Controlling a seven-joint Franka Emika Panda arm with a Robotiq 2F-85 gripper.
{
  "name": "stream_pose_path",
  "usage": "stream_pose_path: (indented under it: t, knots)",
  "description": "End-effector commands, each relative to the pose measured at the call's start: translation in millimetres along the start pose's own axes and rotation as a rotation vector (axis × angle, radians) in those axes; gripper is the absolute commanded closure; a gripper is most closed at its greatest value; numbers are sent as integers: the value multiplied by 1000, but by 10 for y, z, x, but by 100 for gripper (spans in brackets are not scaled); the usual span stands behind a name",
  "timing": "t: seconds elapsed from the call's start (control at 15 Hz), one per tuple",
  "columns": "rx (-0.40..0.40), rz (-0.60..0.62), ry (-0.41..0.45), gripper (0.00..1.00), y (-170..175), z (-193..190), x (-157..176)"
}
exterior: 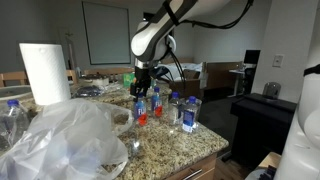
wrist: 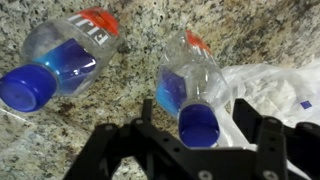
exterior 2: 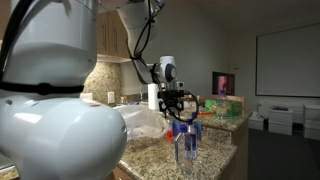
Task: Pick up the bottles on the counter and put them in the plastic bag
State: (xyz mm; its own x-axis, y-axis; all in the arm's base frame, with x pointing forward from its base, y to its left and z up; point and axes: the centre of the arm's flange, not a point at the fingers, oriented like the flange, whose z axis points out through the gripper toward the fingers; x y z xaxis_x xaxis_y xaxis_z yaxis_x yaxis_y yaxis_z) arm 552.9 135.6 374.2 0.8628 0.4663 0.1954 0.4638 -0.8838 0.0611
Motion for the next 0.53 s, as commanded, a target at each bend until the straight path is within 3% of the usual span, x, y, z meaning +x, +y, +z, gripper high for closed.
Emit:
stream_pose_path:
  t: [0.0, 0.47]
  knots:
    - [32, 12, 0, 48, 27, 15, -3]
    - [20, 15, 29, 90, 43, -128, 65]
